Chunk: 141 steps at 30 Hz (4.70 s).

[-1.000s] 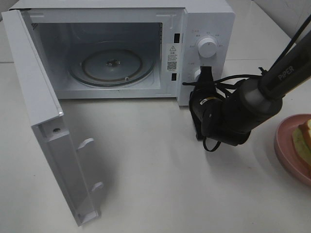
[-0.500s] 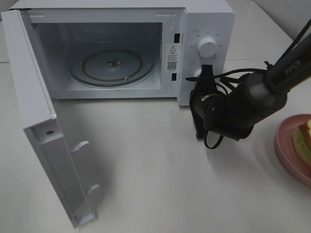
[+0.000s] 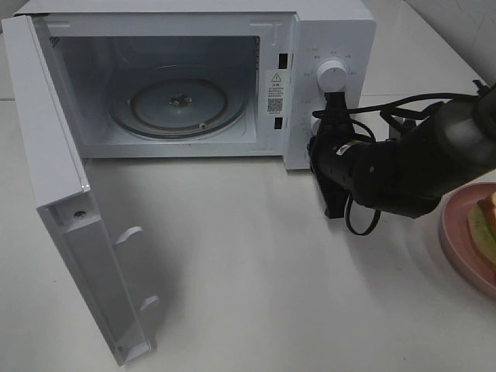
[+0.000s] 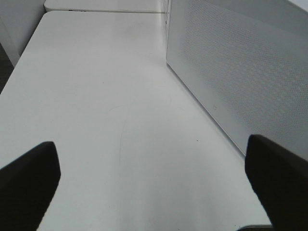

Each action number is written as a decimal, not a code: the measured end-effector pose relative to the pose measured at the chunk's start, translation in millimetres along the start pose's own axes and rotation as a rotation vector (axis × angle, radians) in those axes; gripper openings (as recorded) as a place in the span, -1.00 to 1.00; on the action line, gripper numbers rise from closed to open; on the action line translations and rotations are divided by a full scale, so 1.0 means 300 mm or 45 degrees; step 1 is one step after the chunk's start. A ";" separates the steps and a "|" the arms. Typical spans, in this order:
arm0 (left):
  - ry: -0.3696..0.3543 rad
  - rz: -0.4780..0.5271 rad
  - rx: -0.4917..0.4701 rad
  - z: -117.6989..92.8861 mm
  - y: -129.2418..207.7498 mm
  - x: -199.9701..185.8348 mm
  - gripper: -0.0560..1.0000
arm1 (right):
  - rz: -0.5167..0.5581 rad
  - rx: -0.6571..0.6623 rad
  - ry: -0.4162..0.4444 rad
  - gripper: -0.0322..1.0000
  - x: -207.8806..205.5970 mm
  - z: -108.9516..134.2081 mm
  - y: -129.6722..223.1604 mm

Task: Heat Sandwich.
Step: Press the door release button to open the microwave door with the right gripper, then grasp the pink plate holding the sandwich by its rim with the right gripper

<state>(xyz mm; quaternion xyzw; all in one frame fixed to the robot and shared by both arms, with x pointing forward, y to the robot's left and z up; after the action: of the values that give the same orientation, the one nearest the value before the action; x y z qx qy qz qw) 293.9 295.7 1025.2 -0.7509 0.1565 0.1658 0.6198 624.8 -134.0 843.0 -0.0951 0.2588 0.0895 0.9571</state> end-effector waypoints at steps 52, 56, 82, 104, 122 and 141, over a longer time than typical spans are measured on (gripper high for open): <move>0.000 0.000 0.000 0.000 0.000 0.000 0.98 | 0.867 -1.979 0.521 -0.44 -0.602 -0.095 -0.124; 0.000 0.000 0.000 0.000 0.000 0.000 0.98 | 0.855 -1.994 0.566 -0.08 -0.613 -0.098 -0.168; 0.000 0.000 0.000 0.000 0.000 0.000 0.98 | 0.744 -1.864 0.737 0.95 -0.587 -0.125 -0.342; 0.000 0.000 0.000 0.000 0.000 0.000 0.98 | 0.936 -1.912 0.900 0.85 -0.366 -0.226 -0.346; 0.000 0.000 0.000 0.000 0.000 0.000 0.98 | 1.010 -1.879 0.964 0.79 -0.299 -0.317 -0.371; 0.000 0.000 0.000 0.000 0.000 0.000 0.98 | 1.055 -1.890 0.973 0.62 -0.290 -0.342 -0.367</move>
<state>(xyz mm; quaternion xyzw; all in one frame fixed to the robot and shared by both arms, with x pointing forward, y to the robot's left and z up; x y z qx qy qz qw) 293.9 295.7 1025.2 -0.7509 0.1565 0.1658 0.6198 526.2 -274.3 815.6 -0.6056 0.4462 0.5290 0.3928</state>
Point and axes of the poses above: a point on each arm's last joint axis where the gripper is mounted, x pointing out along that axis toward the gripper, z along the wrist's bending axis when the last joint is at zero, y = z × x, the point moved 7 cm from there along x, pointing out along that axis toward the gripper, and after that the axes turned 9 degrees about -x, right-handed, at the moved point
